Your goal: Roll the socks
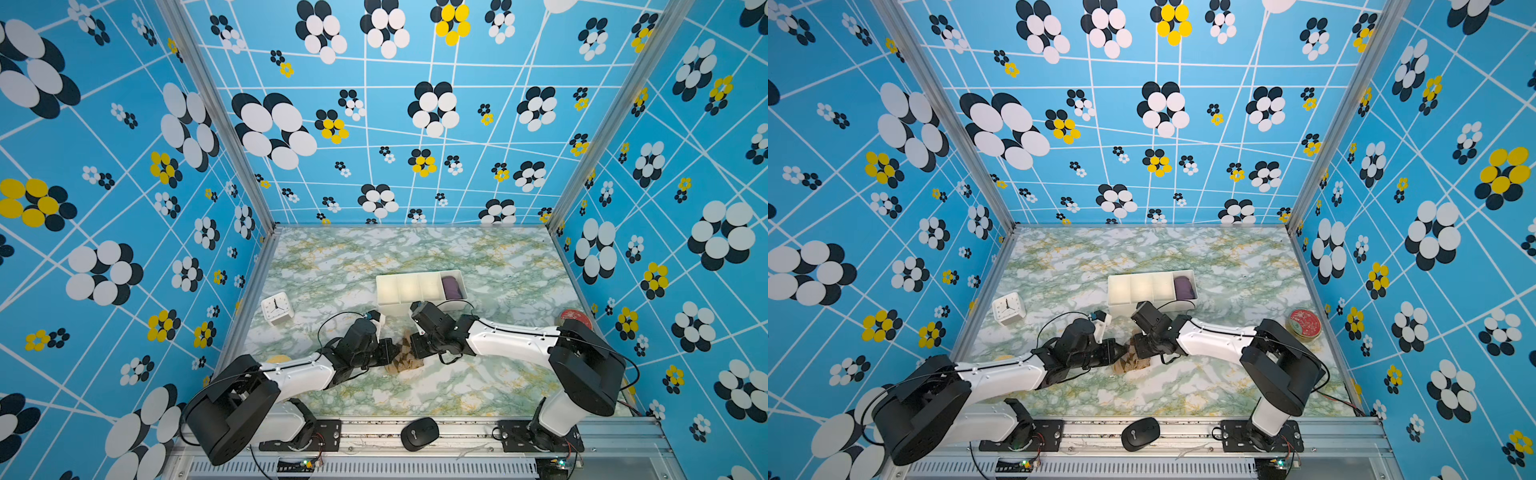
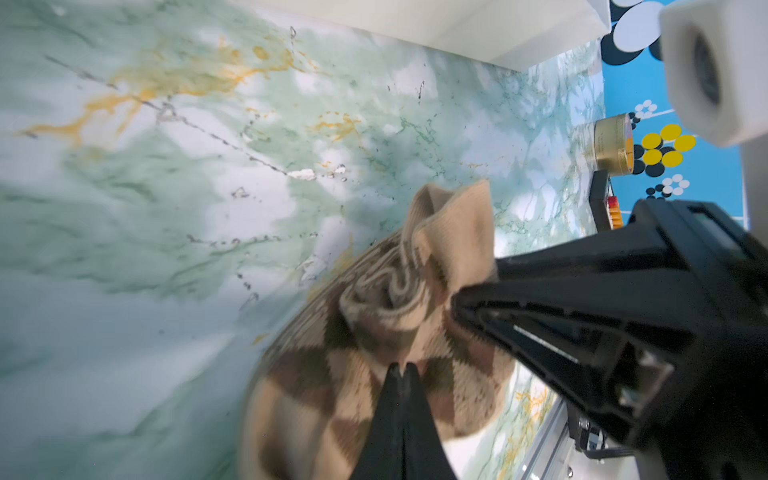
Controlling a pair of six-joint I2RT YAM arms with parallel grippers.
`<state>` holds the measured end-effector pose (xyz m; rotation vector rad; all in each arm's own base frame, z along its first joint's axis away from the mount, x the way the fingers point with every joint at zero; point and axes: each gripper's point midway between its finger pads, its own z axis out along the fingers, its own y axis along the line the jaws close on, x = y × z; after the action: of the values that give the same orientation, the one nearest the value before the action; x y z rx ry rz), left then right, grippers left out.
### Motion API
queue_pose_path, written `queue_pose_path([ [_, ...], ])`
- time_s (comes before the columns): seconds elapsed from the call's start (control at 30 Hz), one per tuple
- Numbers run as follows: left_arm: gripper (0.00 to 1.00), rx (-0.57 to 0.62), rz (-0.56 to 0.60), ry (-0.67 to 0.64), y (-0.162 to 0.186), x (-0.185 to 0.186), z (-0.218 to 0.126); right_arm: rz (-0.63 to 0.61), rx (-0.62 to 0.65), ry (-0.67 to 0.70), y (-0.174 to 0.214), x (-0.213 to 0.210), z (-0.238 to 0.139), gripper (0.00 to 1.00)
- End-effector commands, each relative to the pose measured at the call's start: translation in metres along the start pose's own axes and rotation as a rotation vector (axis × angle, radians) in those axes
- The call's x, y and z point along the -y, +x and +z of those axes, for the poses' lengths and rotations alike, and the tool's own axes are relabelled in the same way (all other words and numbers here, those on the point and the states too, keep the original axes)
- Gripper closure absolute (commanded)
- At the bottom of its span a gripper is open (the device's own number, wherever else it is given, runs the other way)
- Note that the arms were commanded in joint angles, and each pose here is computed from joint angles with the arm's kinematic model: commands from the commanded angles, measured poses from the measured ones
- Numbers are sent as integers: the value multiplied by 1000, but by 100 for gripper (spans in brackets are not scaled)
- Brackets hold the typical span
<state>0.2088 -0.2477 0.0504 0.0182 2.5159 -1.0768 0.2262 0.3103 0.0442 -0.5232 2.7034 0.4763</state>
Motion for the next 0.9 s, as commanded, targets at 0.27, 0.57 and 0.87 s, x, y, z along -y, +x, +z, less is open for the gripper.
queue_pose_path([
  [0.27, 97, -20, -1, -52, 11, -13, -5, -172, -23, 306, 0, 22, -19, 100],
  [0.57, 96, 3, -2, 35, 5, 10, 4, -260, -22, 393, 0, 8, -16, 100],
  [0.87, 96, 8, -5, 104, 2, 30, 17, -292, -28, 394, 2, -6, -10, 100],
])
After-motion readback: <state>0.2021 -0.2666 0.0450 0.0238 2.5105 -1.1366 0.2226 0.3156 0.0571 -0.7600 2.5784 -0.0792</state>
